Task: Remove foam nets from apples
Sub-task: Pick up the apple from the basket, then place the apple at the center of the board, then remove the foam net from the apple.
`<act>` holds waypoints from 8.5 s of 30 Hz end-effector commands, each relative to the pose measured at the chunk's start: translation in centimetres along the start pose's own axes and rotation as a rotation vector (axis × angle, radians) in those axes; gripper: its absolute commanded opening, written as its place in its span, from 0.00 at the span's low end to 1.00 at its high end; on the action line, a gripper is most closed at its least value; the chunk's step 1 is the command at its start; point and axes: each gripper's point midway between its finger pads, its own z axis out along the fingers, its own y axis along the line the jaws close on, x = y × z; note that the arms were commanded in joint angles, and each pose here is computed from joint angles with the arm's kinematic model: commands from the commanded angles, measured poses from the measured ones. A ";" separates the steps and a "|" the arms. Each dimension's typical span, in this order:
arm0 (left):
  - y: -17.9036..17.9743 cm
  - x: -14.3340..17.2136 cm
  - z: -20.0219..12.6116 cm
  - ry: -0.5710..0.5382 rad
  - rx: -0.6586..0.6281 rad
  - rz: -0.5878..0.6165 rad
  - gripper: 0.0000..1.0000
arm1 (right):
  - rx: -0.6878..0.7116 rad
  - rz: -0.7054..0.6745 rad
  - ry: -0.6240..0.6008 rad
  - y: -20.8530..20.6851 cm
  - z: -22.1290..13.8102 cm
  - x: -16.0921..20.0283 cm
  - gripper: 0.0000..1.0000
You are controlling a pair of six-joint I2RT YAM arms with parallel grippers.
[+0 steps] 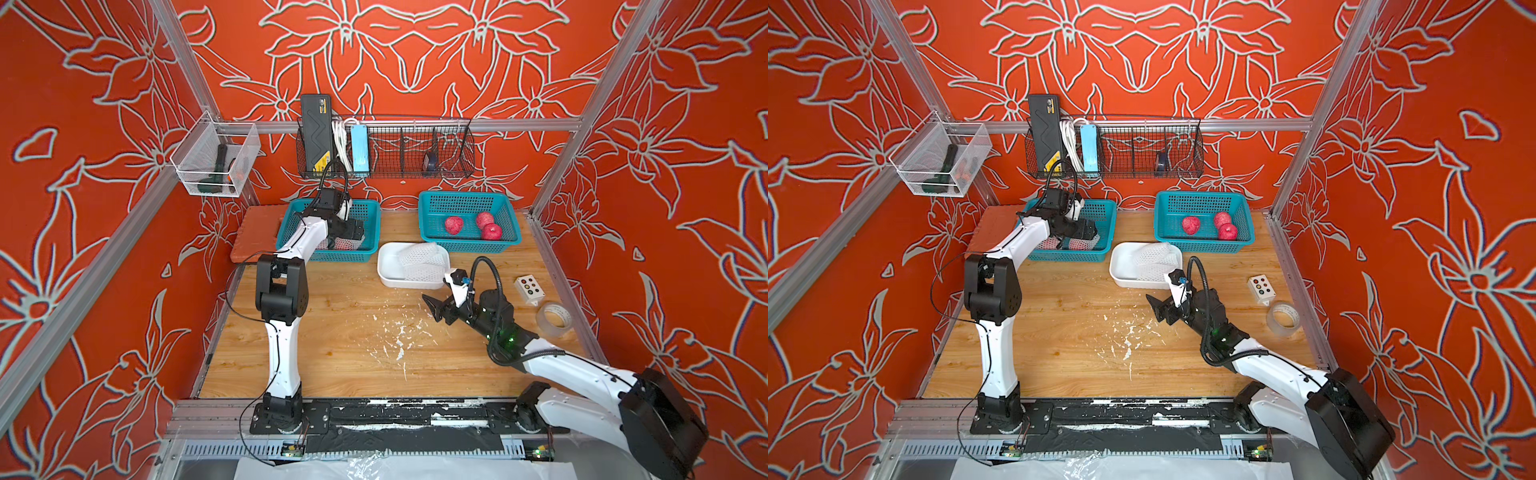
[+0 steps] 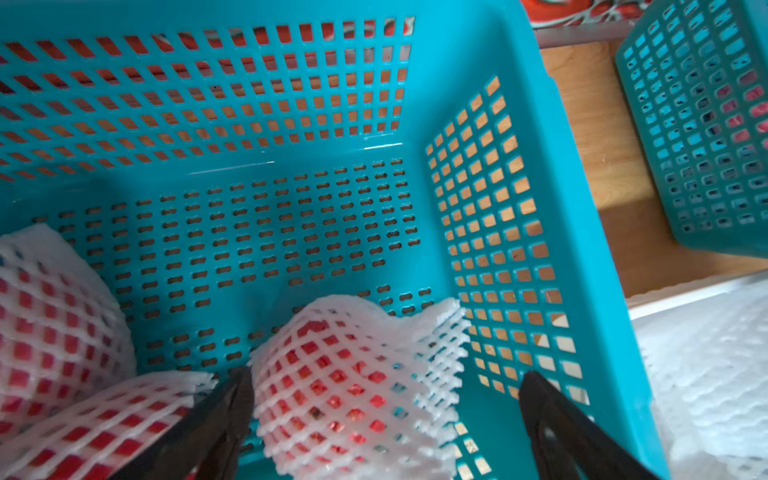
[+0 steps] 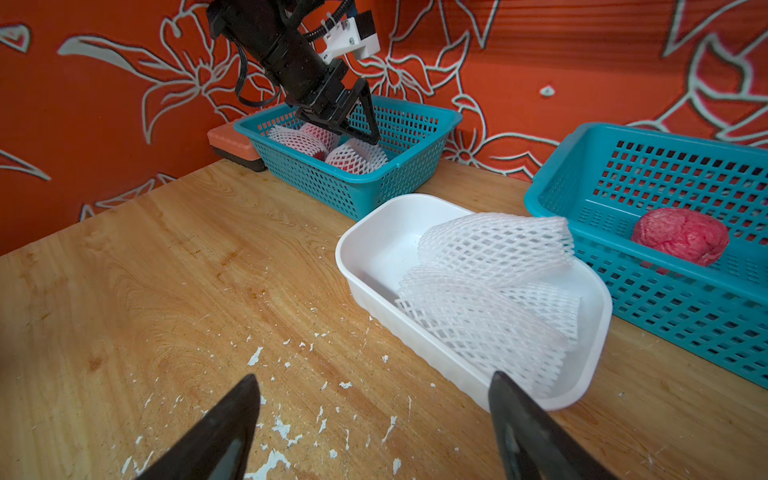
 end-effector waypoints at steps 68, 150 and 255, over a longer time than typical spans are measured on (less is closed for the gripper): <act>-0.7 0.2 -3.4 -0.125 0.052 -0.022 0.49 | 0.069 0.009 -0.028 -1.0 -0.5 -0.5 0.86; -24.2 20.5 -8.6 -0.239 0.787 0.208 0.72 | -0.177 0.027 0.124 3.7 -1.1 3.1 0.90; -14.3 17.0 -16.8 -0.642 0.386 0.029 0.98 | -0.270 0.303 0.117 6.2 3.9 -7.9 0.00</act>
